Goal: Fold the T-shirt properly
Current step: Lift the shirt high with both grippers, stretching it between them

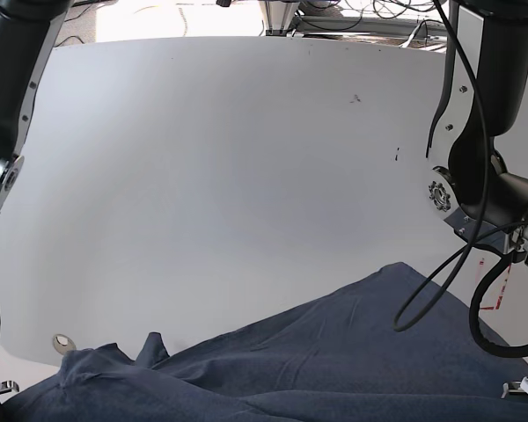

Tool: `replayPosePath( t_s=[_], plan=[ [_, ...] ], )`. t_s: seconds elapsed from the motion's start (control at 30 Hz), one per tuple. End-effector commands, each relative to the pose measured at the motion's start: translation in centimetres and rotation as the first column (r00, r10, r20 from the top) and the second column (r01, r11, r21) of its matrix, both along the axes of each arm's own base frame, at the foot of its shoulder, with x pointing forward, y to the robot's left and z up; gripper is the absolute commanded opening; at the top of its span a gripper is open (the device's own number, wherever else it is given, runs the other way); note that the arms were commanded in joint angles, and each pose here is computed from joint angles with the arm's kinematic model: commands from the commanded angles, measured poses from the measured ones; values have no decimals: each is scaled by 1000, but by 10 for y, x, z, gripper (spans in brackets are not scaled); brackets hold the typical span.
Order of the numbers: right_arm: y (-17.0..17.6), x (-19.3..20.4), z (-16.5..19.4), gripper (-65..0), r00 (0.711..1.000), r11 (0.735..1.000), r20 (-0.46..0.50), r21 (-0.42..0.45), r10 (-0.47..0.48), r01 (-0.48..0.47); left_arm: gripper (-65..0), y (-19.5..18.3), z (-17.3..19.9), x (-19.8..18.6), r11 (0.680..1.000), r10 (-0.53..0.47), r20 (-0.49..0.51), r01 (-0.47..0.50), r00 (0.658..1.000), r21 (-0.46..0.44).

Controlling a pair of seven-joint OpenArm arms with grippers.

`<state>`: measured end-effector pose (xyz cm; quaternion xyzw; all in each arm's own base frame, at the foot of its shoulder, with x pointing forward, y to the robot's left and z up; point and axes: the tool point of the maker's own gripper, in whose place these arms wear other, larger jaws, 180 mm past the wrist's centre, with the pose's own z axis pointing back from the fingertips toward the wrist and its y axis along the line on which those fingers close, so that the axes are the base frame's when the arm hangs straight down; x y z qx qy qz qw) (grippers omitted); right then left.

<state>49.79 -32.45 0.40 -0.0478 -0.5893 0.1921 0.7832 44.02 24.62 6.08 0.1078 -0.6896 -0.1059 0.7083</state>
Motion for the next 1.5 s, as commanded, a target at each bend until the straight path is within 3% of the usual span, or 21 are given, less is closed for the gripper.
replayPosePath(
  t_s=[0.0, 0.73, 1.0, 1.13, 1.33, 1.47],
  plan=[
    [-3, -5, 39, -650, 996, 1000, 88, -13, -2, 3, -650, -2, 15, 2, 1000, -16, 37, 16, 999, -5],
    [4, -2, 46, -650, 996, 999, 91, -34, 12, -9, -650, 0, 6, 17, 999, -39, -10, 39, 999, -38],
    [13, 0, 61, -650, 992, 999, 123, -32, 30, -27, -650, 11, 40, 11, 986, -18, 106, 35, 994, -161],
    [13, -2, 76, -650, 988, 999, 153, -33, 30, -26, -650, 14, 62, 5, 985, -13, 155, 40, 988, -170],
    [13, -2, 75, -650, 988, 999, 150, -33, 30, -25, -650, 9, 56, 11, 986, -30, 129, 51, 991, -161],
    [12, 0, 56, -650, 993, 999, 115, -27, 28, -25, -650, 9, 27, 18, 986, -32, 66, 42, 997, -162]
  ],
)
